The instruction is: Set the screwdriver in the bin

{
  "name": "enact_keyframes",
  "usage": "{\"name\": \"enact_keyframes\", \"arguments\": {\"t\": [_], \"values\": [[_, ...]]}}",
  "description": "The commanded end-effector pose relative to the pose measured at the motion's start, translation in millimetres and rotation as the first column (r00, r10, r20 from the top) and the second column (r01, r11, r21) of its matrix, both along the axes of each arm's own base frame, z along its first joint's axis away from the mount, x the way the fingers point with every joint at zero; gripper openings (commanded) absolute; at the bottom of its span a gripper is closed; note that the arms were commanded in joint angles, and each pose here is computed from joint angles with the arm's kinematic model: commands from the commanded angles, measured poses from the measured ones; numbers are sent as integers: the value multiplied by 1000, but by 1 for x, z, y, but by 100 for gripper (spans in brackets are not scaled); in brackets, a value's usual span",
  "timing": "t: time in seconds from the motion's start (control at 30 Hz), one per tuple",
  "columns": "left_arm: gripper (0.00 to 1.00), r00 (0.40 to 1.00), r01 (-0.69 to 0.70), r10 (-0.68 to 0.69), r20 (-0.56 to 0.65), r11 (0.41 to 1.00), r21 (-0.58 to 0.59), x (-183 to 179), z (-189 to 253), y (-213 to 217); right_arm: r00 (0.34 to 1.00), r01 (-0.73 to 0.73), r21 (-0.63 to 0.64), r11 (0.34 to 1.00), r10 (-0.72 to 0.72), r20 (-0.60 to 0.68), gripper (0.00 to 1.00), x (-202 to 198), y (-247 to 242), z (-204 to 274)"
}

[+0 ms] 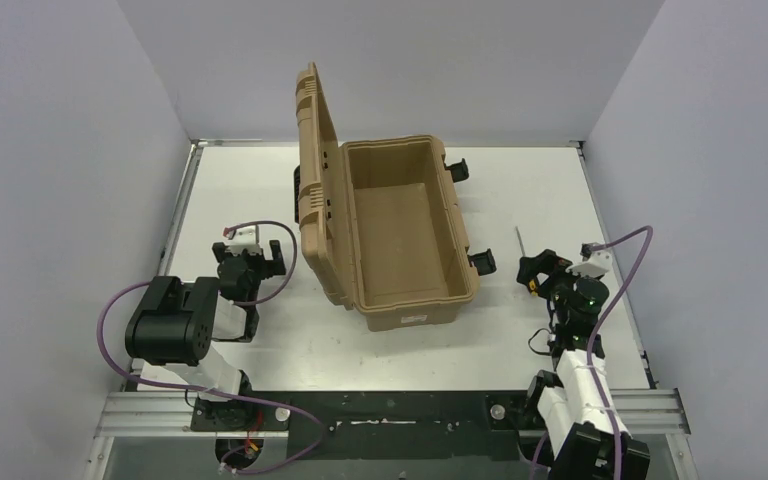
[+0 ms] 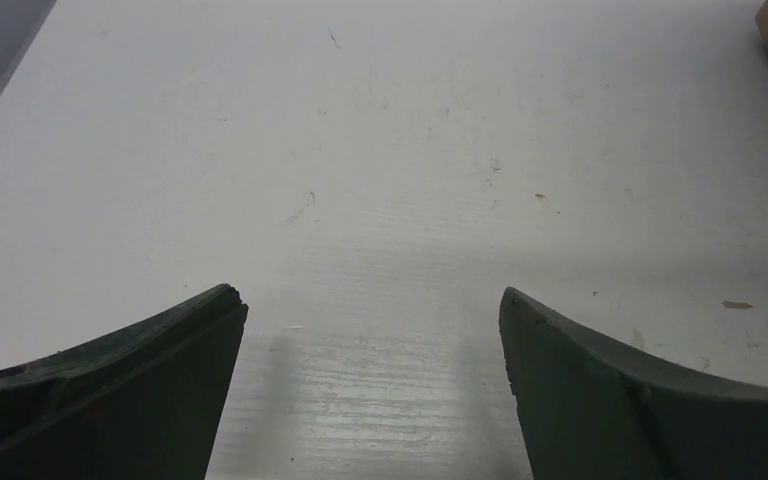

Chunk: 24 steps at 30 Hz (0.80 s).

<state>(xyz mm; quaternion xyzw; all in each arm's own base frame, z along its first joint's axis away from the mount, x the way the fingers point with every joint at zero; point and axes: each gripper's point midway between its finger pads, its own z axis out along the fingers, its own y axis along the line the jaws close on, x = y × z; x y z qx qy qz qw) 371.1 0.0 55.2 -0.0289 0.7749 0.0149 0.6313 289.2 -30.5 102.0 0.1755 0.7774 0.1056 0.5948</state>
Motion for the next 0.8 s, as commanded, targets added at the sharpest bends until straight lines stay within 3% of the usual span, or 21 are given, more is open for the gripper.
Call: {"name": "enact_keyframes", "arguments": {"t": [0.0, 0.2, 0.37, 0.53, 0.77], "values": [[97, 998, 0, -1, 61, 1000, 11, 9, 18, 0, 995, 19, -54, 998, -13, 99, 100, 13, -9, 31], [97, 998, 2, -2, 60, 1000, 11, 10, 18, 0, 999, 42, -133, 990, -43, -4, 100, 22, -25, 50], [97, 998, 3, -4, 61, 1000, 10, 10, 18, 0, 962, -27, -125, 992, -8, -274, 100, 32, -30, 42], [97, 998, 5, -6, 61, 1000, 9, 10, 18, 0, 835, -55, -99, 994, -9, -550, 99, 37, -35, 16], [97, 998, 4, -5, 62, 1000, 8, 10, 18, 0, 606, -176, -162, 971, -23, -795, 99, 34, -18, -40]]}}
